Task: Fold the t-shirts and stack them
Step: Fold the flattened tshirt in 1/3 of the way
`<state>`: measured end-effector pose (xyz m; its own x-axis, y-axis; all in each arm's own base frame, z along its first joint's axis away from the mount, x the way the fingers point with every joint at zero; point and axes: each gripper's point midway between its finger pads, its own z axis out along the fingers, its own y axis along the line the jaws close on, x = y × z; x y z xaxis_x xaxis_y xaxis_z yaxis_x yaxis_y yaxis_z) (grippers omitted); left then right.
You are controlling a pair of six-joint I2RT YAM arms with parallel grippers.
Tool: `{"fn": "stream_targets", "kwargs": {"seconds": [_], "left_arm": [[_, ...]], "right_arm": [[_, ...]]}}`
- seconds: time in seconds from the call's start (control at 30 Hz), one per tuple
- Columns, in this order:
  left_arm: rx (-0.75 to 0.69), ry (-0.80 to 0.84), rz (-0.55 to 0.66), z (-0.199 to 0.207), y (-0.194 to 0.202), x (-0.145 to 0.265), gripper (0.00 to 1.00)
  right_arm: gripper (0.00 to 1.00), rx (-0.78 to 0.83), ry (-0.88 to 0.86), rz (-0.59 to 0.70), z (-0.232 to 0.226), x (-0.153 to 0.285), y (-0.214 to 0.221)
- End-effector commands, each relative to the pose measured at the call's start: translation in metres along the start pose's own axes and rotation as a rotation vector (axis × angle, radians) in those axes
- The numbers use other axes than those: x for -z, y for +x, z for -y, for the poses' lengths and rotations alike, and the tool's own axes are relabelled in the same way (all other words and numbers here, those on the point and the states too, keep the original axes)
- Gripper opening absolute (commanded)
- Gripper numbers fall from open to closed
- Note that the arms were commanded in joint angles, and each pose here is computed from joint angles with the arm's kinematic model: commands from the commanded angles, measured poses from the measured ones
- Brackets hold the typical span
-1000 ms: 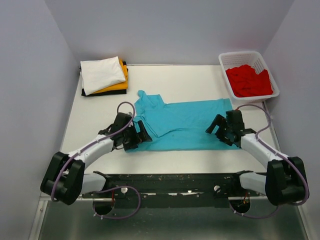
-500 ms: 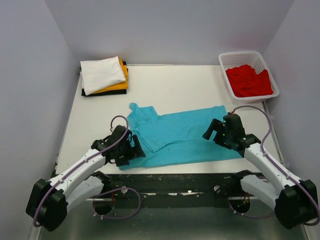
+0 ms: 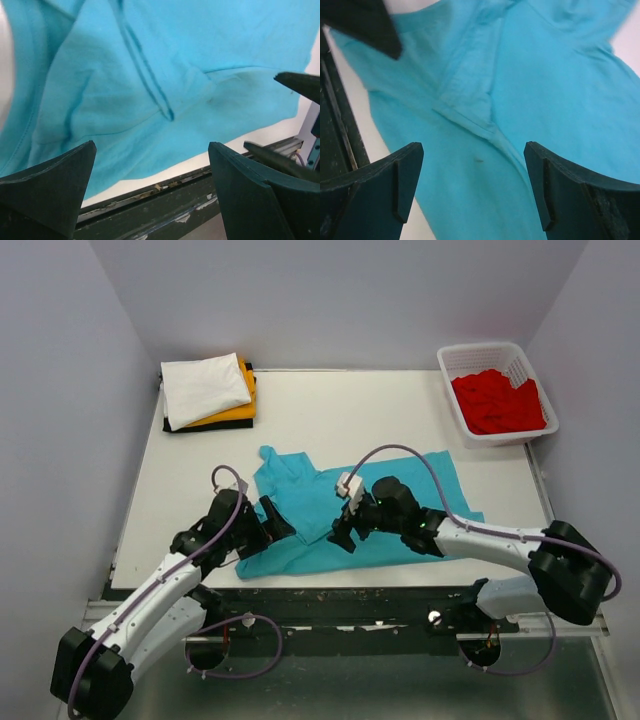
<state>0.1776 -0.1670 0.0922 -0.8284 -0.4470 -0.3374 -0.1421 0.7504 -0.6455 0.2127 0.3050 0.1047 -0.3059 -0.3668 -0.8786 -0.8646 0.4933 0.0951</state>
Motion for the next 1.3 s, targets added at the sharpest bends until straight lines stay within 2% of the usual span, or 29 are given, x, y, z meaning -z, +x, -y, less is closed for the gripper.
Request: {"fn": "stream_targets", "kwargs": {"seconds": [0.0, 0.1, 0.13, 0.33, 0.47, 0.6, 0.63, 0.77, 1.27], "left_arm": [[0.131, 0.04, -0.045, -0.013, 0.01, -0.018, 0.99], [0.151, -0.024, -0.034, -0.029, 0.01, -0.021, 0.99], [0.154, -0.049, -0.022, -0.035, 0.009, -0.021, 0.99], [0.173, -0.121, -0.002, -0.055, 0.013, -0.02, 0.99], [0.18, -0.164, 0.0, -0.065, 0.016, -0.019, 0.99], [0.183, -0.166, -0.005, -0.067, 0.018, -0.02, 0.99], [0.182, -0.169, -0.006, -0.068, 0.018, -0.02, 0.99], [0.182, -0.179, -0.01, -0.07, 0.019, -0.02, 0.99], [0.175, -0.193, -0.015, -0.073, 0.02, -0.021, 0.99]], "right_arm": [[0.88, 0.434, -0.24, 0.128, -0.047, -0.027, -0.024], [0.86, 0.52, -0.226, 0.067, -0.04, -0.047, -0.009], [0.83, 0.549, -0.237, 0.057, -0.039, -0.052, -0.005], [0.76, 0.624, -0.271, 0.054, -0.04, -0.069, 0.0], [0.67, 0.64, -0.299, 0.002, -0.039, -0.081, 0.011], [0.49, 0.644, -0.316, 0.016, -0.042, -0.085, 0.012], [0.48, 0.645, -0.327, 0.014, -0.044, -0.085, 0.014], [0.54, 0.644, -0.362, -0.031, -0.046, -0.088, 0.026], [0.53, 0.645, -0.389, -0.066, -0.049, -0.096, 0.037]]}}
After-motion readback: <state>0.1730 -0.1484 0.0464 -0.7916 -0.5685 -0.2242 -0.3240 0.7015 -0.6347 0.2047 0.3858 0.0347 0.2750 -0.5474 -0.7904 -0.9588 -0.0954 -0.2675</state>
